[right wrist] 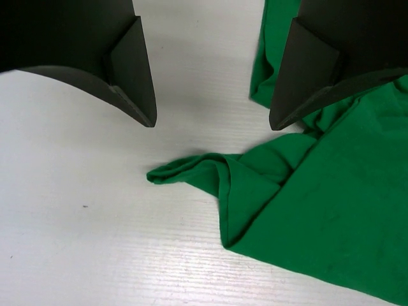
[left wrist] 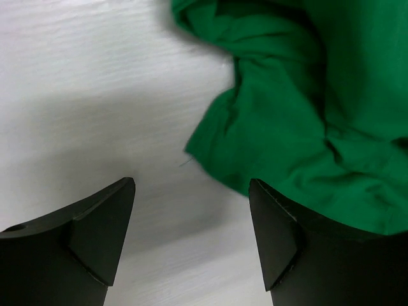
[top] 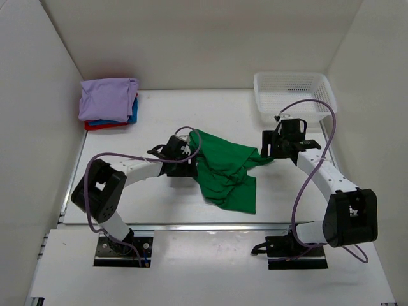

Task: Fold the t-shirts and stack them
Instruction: Flatten out the tshirt

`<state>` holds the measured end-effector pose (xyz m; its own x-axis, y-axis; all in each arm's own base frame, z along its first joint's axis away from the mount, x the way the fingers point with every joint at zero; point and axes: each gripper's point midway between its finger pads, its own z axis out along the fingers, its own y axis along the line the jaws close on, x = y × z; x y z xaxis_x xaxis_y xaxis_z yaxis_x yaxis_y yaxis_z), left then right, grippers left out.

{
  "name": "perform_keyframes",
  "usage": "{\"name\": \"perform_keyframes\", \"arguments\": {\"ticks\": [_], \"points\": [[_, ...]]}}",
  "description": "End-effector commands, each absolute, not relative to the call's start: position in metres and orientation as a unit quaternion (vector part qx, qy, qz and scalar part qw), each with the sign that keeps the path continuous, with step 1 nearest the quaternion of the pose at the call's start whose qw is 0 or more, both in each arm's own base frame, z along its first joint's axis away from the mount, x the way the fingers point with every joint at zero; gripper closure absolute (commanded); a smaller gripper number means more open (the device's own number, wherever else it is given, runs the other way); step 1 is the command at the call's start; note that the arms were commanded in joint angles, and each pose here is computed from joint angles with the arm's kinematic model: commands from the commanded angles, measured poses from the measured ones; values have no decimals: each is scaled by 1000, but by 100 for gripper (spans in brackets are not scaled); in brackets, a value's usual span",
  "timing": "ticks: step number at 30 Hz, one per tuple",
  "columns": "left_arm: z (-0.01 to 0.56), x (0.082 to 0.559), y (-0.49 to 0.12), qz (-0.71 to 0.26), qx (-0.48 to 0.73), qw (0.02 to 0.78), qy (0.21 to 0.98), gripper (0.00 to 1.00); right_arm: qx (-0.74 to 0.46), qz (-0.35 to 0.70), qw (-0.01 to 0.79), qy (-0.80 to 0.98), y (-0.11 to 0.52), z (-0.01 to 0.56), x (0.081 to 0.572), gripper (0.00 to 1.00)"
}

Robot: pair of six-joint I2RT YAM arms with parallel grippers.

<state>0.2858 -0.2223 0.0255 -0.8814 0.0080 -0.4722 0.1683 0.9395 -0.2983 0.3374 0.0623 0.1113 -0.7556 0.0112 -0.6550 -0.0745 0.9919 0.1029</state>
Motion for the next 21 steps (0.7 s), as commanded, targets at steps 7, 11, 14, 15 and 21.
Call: {"name": "perform_keyframes", "arguments": {"ticks": [7, 11, 14, 15, 21], "points": [[8, 303, -240, -135, 21, 240, 961, 16, 4, 70, 351, 934, 55, 99, 327, 31], [7, 306, -244, -82, 45, 243, 966, 52, 25, 57, 339, 939, 45, 81, 326, 26], [5, 302, -238, -64, 49, 235, 969, 89, 42, 56, 328, 942, 43, 66, 330, 18], [6, 303, -235, -64, 45, 233, 969, 96, 40, 57, 326, 943, 44, 62, 333, 13], [15, 301, -204, -54, 24, 236, 970, 100, 34, 69, 315, 946, 55, 37, 362, 11]]}}
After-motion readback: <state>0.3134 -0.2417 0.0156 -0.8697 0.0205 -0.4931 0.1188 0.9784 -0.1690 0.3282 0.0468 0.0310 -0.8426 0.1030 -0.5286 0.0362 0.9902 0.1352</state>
